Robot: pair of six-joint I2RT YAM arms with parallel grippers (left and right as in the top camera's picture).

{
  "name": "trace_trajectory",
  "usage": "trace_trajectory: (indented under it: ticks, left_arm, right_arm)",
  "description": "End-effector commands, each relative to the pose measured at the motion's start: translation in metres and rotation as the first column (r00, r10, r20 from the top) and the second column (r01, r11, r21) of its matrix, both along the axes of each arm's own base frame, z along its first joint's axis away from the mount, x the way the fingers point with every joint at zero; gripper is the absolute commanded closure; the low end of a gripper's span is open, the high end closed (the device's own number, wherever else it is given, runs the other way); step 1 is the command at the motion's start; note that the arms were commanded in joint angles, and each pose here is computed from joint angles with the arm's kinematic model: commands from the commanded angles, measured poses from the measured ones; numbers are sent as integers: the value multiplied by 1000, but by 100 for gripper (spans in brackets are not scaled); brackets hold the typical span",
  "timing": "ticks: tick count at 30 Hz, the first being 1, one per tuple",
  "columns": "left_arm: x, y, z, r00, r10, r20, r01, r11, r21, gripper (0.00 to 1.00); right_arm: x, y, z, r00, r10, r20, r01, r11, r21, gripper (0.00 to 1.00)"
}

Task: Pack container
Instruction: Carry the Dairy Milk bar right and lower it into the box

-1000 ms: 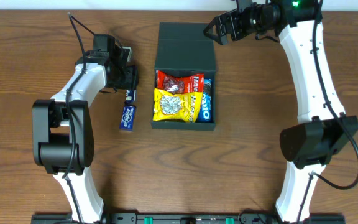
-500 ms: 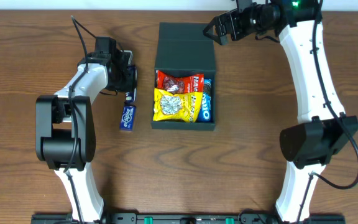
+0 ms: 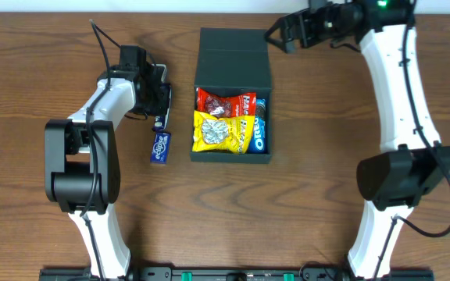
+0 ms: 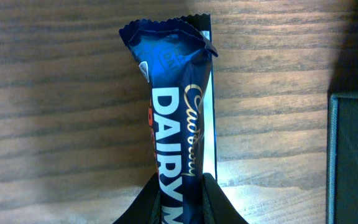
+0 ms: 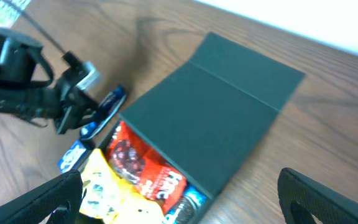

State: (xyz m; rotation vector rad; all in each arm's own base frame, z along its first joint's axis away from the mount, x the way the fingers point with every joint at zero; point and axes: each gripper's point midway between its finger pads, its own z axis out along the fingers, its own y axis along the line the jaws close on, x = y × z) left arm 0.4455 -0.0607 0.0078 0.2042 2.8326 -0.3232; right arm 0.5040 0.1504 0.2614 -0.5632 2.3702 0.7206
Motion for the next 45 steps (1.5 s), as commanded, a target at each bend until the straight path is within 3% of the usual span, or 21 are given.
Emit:
trace_trajectory:
  ticks: [1, 10, 16, 21, 28, 34, 41, 45]
  left_arm:
    - [23, 0, 36, 997, 10, 76, -10, 1000, -4, 90]
    - [40, -17, 109, 993, 50, 107, -46, 998, -43, 94]
    - [19, -94, 116, 999, -1, 42, 8, 986, -166, 94]
    - [-9, -150, 114, 997, -74, -4, 72, 981, -181, 94]
    - [-52, -211, 111, 980, -196, -42, 187, 968, -165, 94]
    - [-73, -222, 102, 982, -176, -67, 172, 983, -59, 94]
    - [-67, -237, 104, 987, -158, 34, 157, 987, 27, 94]
    - [-56, -243, 109, 993, -84, 83, 84, 996, 3, 94]
  right_arm:
    - [6, -28, 10, 997, -73, -1, 73, 997, 27, 1]
    - [15, -101, 22, 969, -246, 9, 246, 969, 21, 1]
    - [23, -152, 24, 920, -393, 13, 393, 920, 12, 1]
    - [30, -168, 30, 907, -418, 53, 417, 909, 21, 1]
    - [37, -172, 37, 901, -423, 97, 422, 906, 31, 1]
    - [41, -174, 41, 897, -425, 125, 424, 905, 35, 1]
    - [39, -175, 38, 896, -429, 110, 429, 903, 27, 1]
    - [39, -175, 38, 897, -429, 107, 429, 903, 27, 1]
